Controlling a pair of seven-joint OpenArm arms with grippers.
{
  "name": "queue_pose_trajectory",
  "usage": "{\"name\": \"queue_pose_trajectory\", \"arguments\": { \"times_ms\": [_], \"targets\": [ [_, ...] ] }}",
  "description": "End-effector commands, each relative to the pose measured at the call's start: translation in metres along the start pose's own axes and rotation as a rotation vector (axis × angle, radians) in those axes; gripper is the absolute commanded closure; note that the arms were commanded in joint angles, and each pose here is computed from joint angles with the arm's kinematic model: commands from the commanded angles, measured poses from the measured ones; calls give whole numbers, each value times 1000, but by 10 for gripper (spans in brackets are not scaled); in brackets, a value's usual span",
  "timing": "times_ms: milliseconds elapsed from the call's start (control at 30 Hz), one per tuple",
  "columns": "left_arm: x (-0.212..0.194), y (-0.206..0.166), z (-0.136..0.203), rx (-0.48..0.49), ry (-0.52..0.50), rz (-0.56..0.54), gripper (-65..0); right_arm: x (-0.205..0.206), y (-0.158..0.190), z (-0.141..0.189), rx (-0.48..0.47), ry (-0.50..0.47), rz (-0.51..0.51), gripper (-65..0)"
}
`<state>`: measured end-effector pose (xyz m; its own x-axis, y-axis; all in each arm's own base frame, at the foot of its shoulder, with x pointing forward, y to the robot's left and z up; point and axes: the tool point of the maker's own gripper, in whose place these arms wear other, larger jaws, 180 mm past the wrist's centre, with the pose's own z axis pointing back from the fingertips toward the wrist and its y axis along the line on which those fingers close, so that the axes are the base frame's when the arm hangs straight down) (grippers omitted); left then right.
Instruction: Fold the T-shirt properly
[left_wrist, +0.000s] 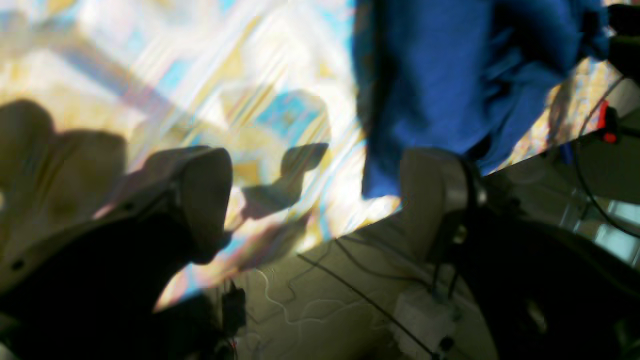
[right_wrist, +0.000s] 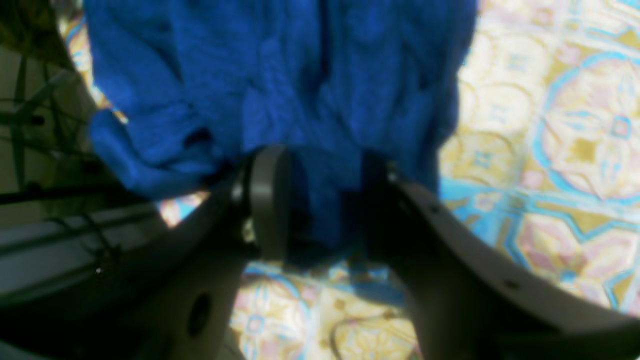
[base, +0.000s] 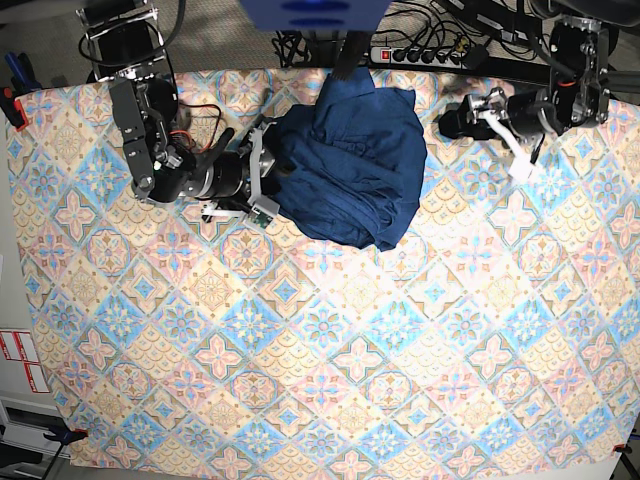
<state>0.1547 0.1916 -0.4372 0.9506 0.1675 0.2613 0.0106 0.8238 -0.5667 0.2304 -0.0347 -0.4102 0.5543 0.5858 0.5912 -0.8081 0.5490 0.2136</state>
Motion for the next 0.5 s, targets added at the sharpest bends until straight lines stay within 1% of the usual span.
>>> {"name": "queue_pose_trajectory", "arguments": {
  "times_ms": [0,100,333,467],
  "targets": [
    [12,-1,6,-4,-31,-21,-512,14,-2,4,-2,-46,12,-232],
    [15,0,7,-2,-38,-21,-512,6,-4,0,5,-27,-9,-233],
    [17,-1,7,-3,-42,-24,-512,-18,0,-20,50,29,-97,-232],
    [17,-1,7,-3,-42,-24,-512,-23,-1,-23,56,43,-114,-231]
  ]
}}
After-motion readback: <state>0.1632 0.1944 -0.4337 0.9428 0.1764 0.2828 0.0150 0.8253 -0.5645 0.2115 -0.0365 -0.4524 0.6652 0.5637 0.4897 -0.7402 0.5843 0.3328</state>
